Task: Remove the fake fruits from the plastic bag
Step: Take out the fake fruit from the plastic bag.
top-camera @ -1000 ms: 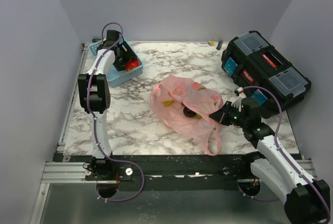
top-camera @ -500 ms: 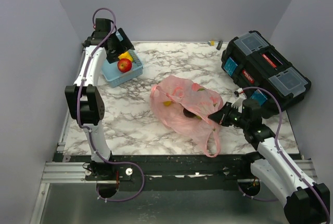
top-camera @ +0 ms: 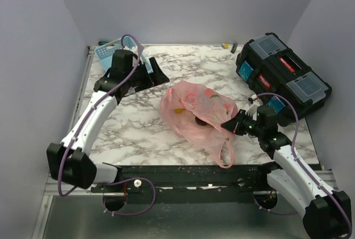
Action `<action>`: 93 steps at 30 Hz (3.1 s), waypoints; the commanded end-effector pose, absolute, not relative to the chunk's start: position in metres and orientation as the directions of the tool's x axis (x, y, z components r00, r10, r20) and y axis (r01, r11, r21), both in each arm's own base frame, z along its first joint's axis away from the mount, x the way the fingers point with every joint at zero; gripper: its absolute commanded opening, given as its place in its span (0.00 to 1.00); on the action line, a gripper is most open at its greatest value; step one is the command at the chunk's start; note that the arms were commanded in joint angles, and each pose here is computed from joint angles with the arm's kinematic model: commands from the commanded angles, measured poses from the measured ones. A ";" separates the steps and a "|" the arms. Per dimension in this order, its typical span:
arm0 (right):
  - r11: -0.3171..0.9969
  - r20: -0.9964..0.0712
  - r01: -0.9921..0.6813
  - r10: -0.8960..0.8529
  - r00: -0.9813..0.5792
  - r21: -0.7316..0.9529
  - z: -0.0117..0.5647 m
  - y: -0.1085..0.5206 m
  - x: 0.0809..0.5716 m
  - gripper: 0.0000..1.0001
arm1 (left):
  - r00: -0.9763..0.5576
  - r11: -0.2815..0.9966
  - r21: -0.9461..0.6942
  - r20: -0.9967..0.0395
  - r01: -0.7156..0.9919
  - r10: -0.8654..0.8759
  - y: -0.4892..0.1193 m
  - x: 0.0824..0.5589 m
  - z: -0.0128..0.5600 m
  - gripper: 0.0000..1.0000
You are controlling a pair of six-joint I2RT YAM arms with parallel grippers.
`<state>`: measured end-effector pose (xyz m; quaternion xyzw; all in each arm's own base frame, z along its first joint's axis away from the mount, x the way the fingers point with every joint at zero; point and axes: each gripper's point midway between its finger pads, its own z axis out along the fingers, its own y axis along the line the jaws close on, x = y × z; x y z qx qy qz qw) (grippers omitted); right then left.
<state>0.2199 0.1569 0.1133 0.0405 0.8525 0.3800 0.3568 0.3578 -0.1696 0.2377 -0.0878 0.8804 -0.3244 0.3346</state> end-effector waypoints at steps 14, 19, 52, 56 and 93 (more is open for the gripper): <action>0.713 -0.635 -0.249 0.342 -0.692 0.655 0.130 0.155 0.223 0.01 | -0.552 0.592 -0.406 -0.830 0.697 0.081 -0.304 0.204 0.236 0.96; 0.721 -0.620 -0.223 0.346 -0.704 0.656 0.123 0.153 0.224 0.01 | -0.528 0.650 -0.329 -0.839 0.685 0.133 -0.341 0.204 0.205 0.89; 0.677 -0.625 -0.278 0.339 -0.703 0.681 0.127 0.161 0.215 0.01 | -0.521 0.559 -0.377 -0.845 0.738 0.118 -0.329 0.142 0.304 0.76; 0.679 -0.623 -0.277 0.337 -0.706 0.680 0.127 0.161 0.215 0.01 | -0.515 0.437 -0.392 -0.832 0.809 0.206 -0.372 0.105 0.290 0.69; 0.683 -0.622 -0.271 0.337 -0.706 0.678 0.126 0.161 0.216 0.01 | -0.718 0.877 -0.229 -0.675 0.422 0.169 -0.379 0.261 0.081 0.60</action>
